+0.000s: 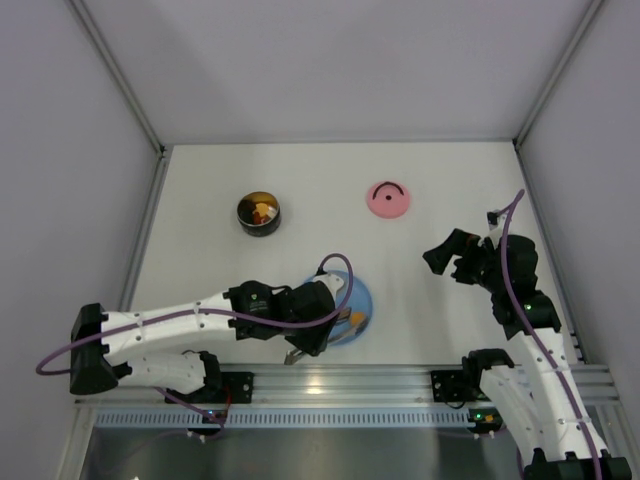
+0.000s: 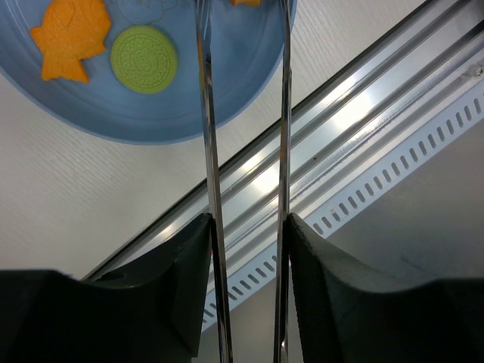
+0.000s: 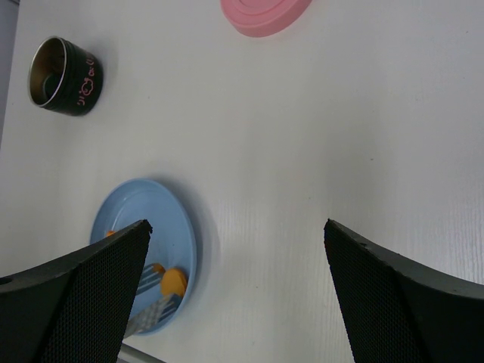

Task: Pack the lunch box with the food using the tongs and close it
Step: Pick up the fake food from the plate.

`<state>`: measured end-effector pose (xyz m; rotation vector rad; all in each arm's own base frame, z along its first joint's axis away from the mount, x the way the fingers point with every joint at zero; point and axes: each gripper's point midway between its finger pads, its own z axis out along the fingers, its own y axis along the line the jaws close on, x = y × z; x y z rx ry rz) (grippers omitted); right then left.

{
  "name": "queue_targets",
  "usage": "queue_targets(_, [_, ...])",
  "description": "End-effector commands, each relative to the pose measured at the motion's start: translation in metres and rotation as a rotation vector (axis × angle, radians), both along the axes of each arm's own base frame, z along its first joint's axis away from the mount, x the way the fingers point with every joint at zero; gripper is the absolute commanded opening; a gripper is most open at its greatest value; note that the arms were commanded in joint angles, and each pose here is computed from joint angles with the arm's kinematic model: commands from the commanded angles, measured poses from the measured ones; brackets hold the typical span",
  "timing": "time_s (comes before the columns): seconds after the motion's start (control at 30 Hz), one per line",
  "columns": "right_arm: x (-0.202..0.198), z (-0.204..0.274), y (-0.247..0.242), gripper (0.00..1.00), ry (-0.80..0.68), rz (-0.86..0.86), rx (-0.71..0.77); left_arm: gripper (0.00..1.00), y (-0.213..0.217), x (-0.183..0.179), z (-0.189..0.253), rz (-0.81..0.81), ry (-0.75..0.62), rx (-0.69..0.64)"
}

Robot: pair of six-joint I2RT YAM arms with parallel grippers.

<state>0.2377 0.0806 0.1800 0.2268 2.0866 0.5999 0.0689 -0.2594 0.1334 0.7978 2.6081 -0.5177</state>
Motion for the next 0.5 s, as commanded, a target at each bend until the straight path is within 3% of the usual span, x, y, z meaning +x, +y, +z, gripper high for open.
queue_targets(0.0, [0.003, 0.006, -0.004, 0.96, -0.029, -0.015, -0.006, 0.48, -0.01, 0.0, 0.003, -0.009, -0.008, -0.045])
queue_targets(0.33, [0.003, 0.007, -0.004, 0.96, -0.03, -0.013, -0.006, 0.32, -0.009, 0.014, 0.014, 0.042, -0.075, -0.051])
queue_targets(0.47, [0.003, 0.008, -0.004, 0.96, -0.032, -0.015, -0.006, 0.31, -0.001, 0.028, 0.029, 0.108, -0.143, -0.046])
